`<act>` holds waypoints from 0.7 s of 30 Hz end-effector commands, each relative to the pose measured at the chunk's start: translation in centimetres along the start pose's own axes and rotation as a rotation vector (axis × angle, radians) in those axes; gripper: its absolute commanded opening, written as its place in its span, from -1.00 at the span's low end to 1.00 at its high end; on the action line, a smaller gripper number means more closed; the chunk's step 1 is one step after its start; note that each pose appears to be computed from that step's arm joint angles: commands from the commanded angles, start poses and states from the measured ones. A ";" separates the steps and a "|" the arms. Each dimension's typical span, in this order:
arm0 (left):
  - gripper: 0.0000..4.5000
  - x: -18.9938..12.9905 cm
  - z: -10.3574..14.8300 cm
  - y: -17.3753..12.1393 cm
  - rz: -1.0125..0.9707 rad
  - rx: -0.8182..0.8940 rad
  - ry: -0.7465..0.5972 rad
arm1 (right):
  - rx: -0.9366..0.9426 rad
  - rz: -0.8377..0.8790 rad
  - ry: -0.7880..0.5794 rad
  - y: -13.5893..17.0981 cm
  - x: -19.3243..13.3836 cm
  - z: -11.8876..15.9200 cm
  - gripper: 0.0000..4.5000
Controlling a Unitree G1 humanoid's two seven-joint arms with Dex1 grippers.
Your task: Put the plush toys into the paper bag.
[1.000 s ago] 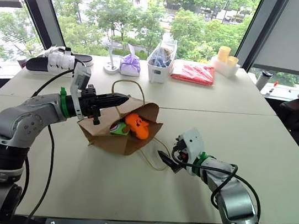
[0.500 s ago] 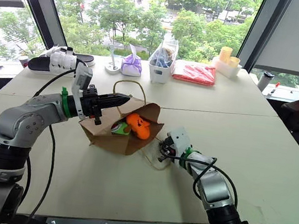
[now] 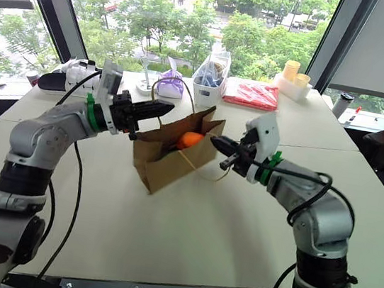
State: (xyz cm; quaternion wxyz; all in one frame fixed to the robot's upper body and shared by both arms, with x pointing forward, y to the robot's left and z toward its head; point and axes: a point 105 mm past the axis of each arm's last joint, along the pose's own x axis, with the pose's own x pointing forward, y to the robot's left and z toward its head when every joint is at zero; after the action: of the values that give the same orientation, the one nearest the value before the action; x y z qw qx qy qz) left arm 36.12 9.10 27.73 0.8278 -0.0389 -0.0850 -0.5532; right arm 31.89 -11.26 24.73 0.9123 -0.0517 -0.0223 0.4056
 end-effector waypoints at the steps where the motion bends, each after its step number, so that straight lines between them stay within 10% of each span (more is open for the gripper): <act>1: -1.00 0.8 -0.3 0.5 -0.026 0.007 -0.006 | -0.019 0.017 -0.057 0.6 -0.5 1.8 -0.99; 12: -1.00 1.0 -4.4 1.4 -0.038 0.004 0.101 | -0.035 -0.050 0.024 -0.1 -1.1 -0.5 -0.99; 15: -0.58 0.8 -4.4 1.2 -0.050 -0.005 0.103 | -0.039 -0.025 0.020 0.2 -1.3 -0.4 -1.00; 21: 0.65 -0.3 -3.6 0.8 -0.055 -0.024 0.096 | -0.076 -0.028 0.005 0.1 -2.2 1.2 0.06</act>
State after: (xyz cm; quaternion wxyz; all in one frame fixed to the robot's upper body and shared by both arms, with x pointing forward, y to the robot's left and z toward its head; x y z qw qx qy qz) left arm 37.54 8.58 22.26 0.8165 -0.0218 -0.0086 -0.5769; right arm 30.95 -12.82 23.71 0.9182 -0.0712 0.0047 0.3896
